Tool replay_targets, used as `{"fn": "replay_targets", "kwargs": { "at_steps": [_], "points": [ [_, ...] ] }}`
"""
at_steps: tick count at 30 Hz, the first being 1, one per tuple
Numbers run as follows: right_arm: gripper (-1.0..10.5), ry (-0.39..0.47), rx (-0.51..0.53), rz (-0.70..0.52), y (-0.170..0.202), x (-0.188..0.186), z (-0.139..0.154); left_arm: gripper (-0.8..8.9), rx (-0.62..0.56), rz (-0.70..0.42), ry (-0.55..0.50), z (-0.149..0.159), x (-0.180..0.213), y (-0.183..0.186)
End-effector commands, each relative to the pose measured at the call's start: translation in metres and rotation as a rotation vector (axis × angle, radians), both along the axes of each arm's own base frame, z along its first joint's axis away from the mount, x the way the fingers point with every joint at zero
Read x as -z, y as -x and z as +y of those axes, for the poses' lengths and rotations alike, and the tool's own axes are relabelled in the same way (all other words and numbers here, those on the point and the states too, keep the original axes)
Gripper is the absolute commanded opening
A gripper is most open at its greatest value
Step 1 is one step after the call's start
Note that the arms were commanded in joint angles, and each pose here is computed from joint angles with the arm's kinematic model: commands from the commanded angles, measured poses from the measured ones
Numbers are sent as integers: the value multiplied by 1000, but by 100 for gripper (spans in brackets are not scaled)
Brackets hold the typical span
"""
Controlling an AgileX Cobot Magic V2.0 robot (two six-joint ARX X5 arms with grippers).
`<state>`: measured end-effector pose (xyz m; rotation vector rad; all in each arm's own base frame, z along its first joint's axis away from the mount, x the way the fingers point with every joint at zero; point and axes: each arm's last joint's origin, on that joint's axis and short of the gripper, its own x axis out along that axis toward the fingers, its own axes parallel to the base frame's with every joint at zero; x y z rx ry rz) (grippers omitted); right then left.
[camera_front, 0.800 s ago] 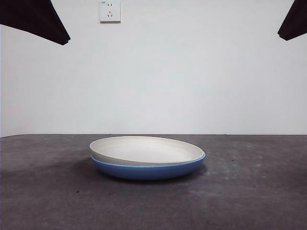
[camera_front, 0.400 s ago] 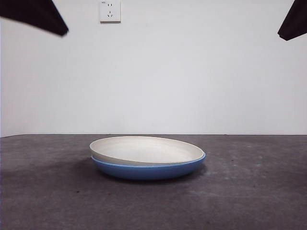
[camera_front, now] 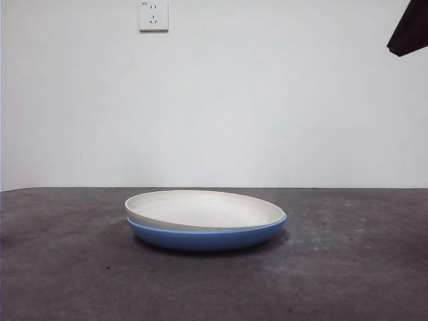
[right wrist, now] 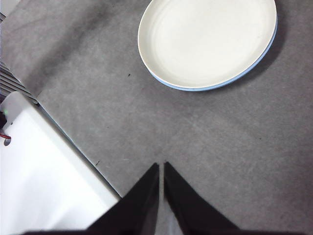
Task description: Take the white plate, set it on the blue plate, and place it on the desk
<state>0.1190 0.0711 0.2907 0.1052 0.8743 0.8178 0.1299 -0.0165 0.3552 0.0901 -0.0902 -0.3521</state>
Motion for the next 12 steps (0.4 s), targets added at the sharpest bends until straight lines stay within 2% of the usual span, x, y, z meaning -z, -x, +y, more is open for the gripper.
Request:
{"fn": "replay_targets", "kwargs": {
  "at_steps": [1,5,12],
  "points": [
    [11,-5,-12,-21,-1,-4,1,10,-142,-70,-5,9,13,13],
    [11,-5,-12,-21,-1,-4,1,10,-258,-66,-13,17,46,26],
    [11,-5,-12,-21,-1,-4,1,10,-293,-7,-20,20,110,34]
  ]
}}
